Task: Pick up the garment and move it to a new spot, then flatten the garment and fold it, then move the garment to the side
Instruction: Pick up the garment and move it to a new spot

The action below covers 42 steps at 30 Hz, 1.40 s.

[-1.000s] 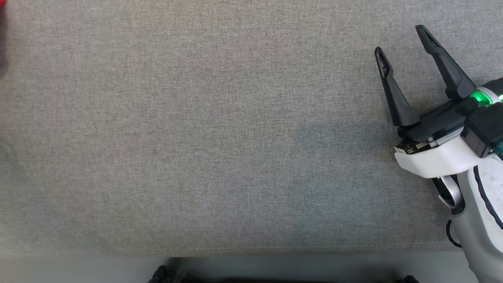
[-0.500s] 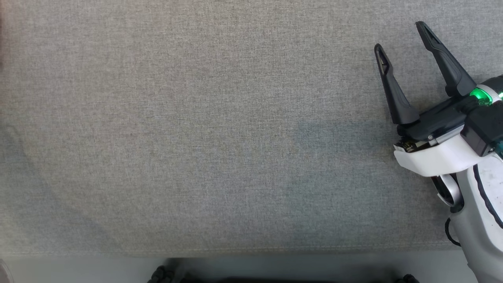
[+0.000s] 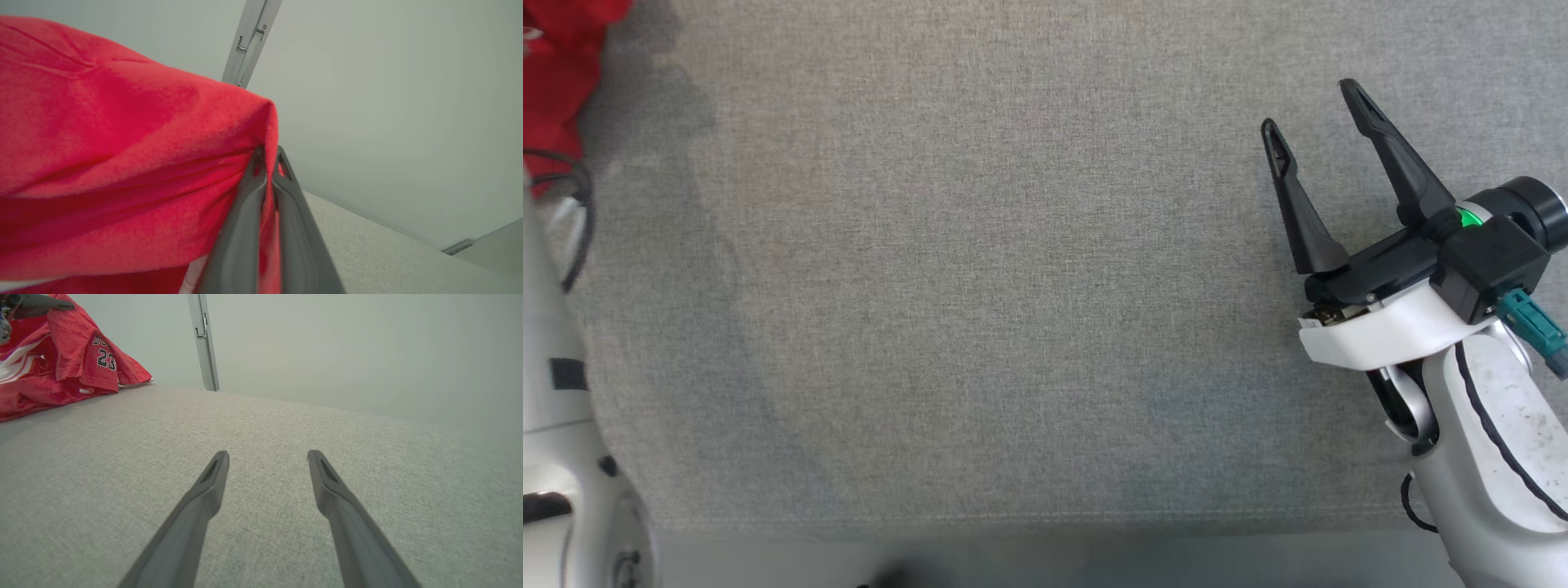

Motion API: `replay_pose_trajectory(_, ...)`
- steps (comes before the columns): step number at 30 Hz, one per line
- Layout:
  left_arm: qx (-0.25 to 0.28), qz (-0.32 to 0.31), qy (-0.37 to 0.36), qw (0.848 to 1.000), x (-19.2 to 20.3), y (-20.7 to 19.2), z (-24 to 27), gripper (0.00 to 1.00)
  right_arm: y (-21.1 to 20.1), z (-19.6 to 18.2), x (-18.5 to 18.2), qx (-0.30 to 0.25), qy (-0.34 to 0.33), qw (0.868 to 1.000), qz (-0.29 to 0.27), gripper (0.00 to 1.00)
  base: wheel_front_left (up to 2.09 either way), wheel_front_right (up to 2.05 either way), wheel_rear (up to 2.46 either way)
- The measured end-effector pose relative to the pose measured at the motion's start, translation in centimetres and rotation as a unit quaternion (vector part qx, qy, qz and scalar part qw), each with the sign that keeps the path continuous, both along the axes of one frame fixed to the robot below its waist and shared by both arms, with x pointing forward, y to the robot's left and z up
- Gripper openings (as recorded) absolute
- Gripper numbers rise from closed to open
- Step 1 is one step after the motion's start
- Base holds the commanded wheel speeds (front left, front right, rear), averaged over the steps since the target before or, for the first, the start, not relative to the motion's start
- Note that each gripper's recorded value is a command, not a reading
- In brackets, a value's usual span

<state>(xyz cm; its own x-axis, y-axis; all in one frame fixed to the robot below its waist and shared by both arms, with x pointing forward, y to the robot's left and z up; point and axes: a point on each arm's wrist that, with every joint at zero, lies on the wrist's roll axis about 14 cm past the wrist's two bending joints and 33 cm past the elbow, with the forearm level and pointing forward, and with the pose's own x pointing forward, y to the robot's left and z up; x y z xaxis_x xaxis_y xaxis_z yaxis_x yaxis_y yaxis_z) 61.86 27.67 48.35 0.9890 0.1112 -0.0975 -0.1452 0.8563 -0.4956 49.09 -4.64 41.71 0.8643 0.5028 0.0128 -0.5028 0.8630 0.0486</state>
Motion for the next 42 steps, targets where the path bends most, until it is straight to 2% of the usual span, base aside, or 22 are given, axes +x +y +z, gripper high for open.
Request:
replay_pose_trajectory(4,-0.024,-0.055,-0.013,0.998,-0.6,-5.4,1.0,0.00,0.4,1.7,-0.4,0.013,-0.009,1.000,-0.006,1.00,0.00,0.00,0.00)
replay_pose_trajectory(8,-0.049,-0.098,0.023,0.994,-3.3,-9.8,-1.1,0.00,0.3,2.8,-1.3,0.021,-0.008,1.000,-0.012,1.00,0.00,0.00,0.00)
replay_pose_trajectory(15,-0.067,-0.134,0.066,0.987,-7.8,-12.9,-3.0,0.00,-0.7,4.5,-3.2,0.019,-0.011,0.999,-0.027,1.00,0.00,0.00,0.00)
replay_pose_trajectory(22,-0.092,-0.197,0.105,0.970,-12.6,-17.4,-4.8,0.00,-1.5,5.9,-5.0,0.020,-0.015,0.999,-0.042,1.00,0.00,0.00,0.00)
replay_pose_trajectory(25,-0.120,-0.241,0.128,0.955,-15.2,-20.3,-5.6,0.00,-1.8,6.5,-5.6,0.024,-0.019,0.998,-0.049,1.00,0.00,0.00,0.00)
replay_pose_trajectory(29,-0.168,-0.319,0.157,0.920,-19.6,-25.9,-6.3,0.00,-2.2,7.2,-6.2,0.024,-0.025,0.998,-0.056,1.00,0.00,0.00,0.00)
replay_pose_trajectory(32,-0.177,-0.364,0.170,0.898,-22.6,-29.0,-6.4,0.00,-2.9,7.6,-6.7,0.021,-0.027,0.997,-0.065,1.00,0.00,0.00,0.00)
replay_pose_trajectory(38,-0.180,-0.407,0.200,0.873,-27.1,-31.7,-7.4,0.00,-4.1,8.0,-8.1,0.018,-0.028,0.996,-0.083,1.00,0.00,0.00,0.00)
replay_pose_trajectory(42,-0.175,-0.426,0.210,0.862,-29.1,-32.7,-7.8,0.00,-5.2,8.1,-9.0,0.014,-0.027,0.995,-0.100,1.00,0.00,0.00,0.00)
